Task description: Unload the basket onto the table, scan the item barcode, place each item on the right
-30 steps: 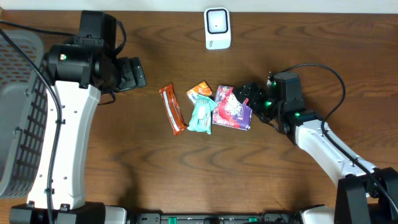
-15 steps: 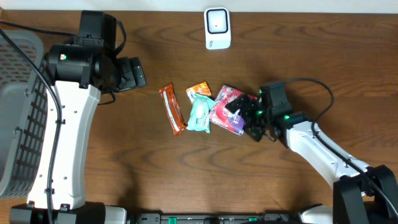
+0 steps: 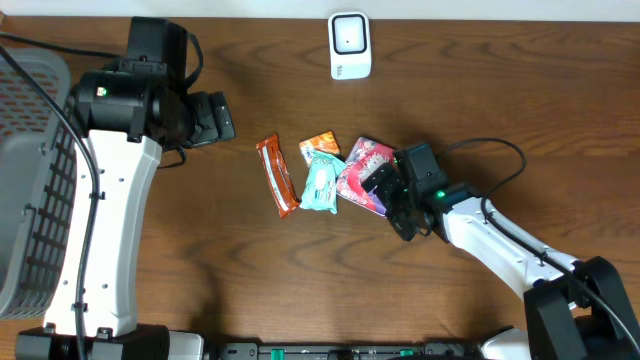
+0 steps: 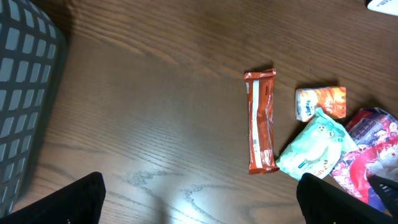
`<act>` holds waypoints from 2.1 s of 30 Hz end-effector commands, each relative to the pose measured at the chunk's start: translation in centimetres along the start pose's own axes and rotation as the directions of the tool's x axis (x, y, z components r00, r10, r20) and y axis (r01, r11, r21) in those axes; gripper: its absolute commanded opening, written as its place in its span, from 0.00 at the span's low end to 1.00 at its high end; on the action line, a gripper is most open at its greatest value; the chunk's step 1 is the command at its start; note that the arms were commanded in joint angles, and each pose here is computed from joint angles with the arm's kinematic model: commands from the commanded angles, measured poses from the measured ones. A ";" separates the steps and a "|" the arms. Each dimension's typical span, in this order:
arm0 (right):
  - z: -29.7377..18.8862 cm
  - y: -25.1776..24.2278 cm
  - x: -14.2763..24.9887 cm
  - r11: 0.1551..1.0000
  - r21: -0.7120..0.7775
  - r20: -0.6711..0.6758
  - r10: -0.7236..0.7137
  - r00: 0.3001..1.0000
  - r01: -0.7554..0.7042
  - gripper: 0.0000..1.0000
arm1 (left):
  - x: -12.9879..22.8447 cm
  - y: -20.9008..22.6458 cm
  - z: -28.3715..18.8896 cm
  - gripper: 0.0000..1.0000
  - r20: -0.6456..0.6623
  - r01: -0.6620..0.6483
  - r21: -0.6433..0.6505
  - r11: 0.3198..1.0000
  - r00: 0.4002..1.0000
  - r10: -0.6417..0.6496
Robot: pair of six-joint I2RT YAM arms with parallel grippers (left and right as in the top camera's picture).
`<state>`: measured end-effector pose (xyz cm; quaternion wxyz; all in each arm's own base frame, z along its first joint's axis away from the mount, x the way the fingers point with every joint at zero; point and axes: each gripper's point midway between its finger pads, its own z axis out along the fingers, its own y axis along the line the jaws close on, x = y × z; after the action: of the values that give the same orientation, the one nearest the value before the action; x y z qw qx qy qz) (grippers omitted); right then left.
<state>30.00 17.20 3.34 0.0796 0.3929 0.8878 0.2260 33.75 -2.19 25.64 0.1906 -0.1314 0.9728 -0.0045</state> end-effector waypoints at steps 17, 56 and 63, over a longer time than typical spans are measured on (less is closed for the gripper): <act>-8.8 7.1 -10.0 0.848 -0.426 0.013 -0.343 0.939 0.315 0.61 | 0.1 0.1 0.3 0.98 -0.012 0.010 -0.007 1.000 1.000 -0.011; -1.9 3.7 -7.8 0.867 -0.053 0.113 -0.488 0.866 0.495 0.56 | 0.1 0.1 0.3 0.98 -0.012 0.010 -0.007 1.000 1.000 -0.011; -7.6 5.6 -11.0 0.921 -0.109 0.111 -0.362 0.925 0.374 0.70 | 0.1 0.2 0.3 0.98 -0.011 0.010 -0.007 1.000 1.000 -0.011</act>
<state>38.05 10.07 9.39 0.1689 0.2226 0.9338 0.2234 33.74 -2.19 25.63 0.1904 -0.1311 0.9729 -0.0046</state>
